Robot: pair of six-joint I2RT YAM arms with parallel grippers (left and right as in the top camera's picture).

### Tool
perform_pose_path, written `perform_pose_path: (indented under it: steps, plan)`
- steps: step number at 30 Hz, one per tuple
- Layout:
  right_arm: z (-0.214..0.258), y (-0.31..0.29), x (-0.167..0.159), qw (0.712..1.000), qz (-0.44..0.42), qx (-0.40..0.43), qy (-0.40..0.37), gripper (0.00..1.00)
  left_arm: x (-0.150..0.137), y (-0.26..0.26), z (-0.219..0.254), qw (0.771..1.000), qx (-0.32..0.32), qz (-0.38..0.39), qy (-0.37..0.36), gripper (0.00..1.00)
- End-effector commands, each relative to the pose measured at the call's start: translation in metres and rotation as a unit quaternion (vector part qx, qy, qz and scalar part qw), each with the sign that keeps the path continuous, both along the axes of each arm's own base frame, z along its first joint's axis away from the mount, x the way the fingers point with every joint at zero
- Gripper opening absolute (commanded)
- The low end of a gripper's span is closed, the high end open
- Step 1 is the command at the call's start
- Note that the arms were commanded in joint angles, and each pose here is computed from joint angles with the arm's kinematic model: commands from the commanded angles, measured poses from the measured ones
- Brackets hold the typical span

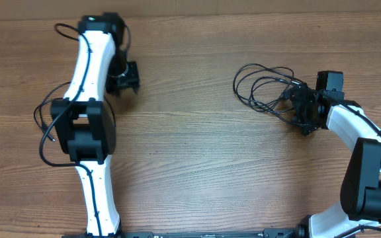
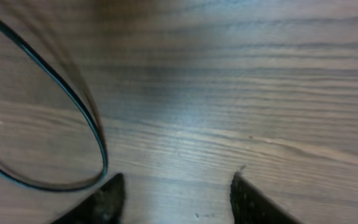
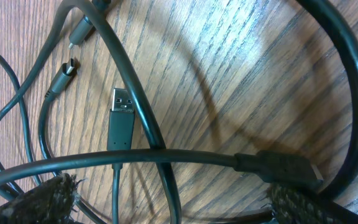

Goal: Untangle cables
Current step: 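Release the cable and raise the left gripper away to the upper left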

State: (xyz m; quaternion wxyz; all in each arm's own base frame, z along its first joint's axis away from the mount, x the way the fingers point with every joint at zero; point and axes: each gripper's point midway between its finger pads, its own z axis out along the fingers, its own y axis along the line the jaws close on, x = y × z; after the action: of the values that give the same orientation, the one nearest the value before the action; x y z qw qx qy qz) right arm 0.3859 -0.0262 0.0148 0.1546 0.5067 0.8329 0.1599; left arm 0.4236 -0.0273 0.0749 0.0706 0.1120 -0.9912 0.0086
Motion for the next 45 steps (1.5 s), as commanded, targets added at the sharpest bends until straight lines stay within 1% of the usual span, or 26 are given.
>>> perform_pose_path:
  steps: [1,3,5,8,10,12,13,14,17,21,23,25,27,31,36,39,42,45]
  plan:
    - [-0.054,-0.007,-0.045,0.995,-0.012,-0.018,0.094,1.00,-0.010,0.014,-0.013,0.997,0.073,-0.007,0.016,0.61]
    - [-0.054,-0.007,-0.045,0.995,-0.012,-0.018,0.094,1.00,-0.015,0.019,-0.023,0.995,0.093,-0.004,0.025,0.61]
    - [-0.054,-0.007,-0.045,0.995,-0.012,-0.018,0.094,1.00,-0.021,0.020,-0.034,0.995,0.098,-0.002,0.035,0.60]
    - [-0.054,-0.007,-0.045,0.995,-0.012,-0.018,0.094,1.00,-0.026,0.024,-0.054,0.994,0.101,-0.001,0.042,0.55]
    - [-0.054,-0.007,-0.045,0.995,-0.012,-0.018,0.094,1.00,-0.029,0.028,-0.066,0.993,0.109,-0.001,0.041,0.45]
    - [-0.054,-0.007,-0.045,0.995,-0.012,-0.018,0.094,1.00,-0.030,0.034,-0.075,0.992,0.120,0.000,0.038,0.29]
    - [-0.054,-0.007,-0.045,0.995,-0.012,-0.018,0.094,1.00,-0.030,0.038,-0.079,0.991,0.126,0.000,0.037,0.26]
    - [-0.054,-0.007,-0.045,0.995,-0.012,-0.018,0.094,1.00,-0.030,0.042,-0.082,0.990,0.133,0.001,0.036,0.25]
    - [-0.054,-0.007,-0.045,0.995,-0.012,-0.018,0.094,1.00,-0.029,0.056,-0.083,0.987,0.156,0.006,0.031,0.22]
    - [-0.054,-0.007,-0.045,0.995,-0.012,-0.018,0.094,1.00,-0.027,0.084,-0.079,0.978,0.200,0.051,0.021,0.22]
    - [-0.054,-0.007,-0.045,0.995,-0.012,-0.018,0.094,1.00,-0.028,0.096,-0.079,0.977,0.202,0.070,0.021,0.22]
    - [-0.054,-0.007,-0.045,0.995,-0.012,-0.018,0.094,1.00,-0.031,0.108,-0.079,0.975,0.201,0.094,0.024,0.20]
    - [-0.054,-0.007,-0.045,0.995,-0.012,-0.018,0.094,1.00,-0.035,0.116,-0.081,0.975,0.187,0.114,0.031,0.18]
    - [-0.054,-0.007,-0.045,0.995,-0.012,-0.018,0.094,1.00,-0.040,0.125,-0.084,0.977,0.145,0.149,0.040,0.18]
    - [-0.054,-0.007,-0.045,0.995,-0.012,-0.018,0.094,1.00,-0.046,0.141,-0.086,0.974,0.125,0.182,0.045,0.25]
    - [-0.054,-0.007,-0.045,0.995,-0.012,-0.018,0.094,1.00,-0.053,0.146,-0.081,0.973,0.109,0.196,0.058,0.06]
    - [-0.054,-0.007,-0.045,0.995,-0.012,-0.018,0.094,1.00,-0.047,0.148,-0.063,0.972,0.106,0.203,0.051,0.10]
    - [-0.054,-0.007,-0.045,0.995,-0.012,-0.018,0.094,1.00,-0.032,0.147,-0.029,0.974,0.106,0.201,0.016,0.13]
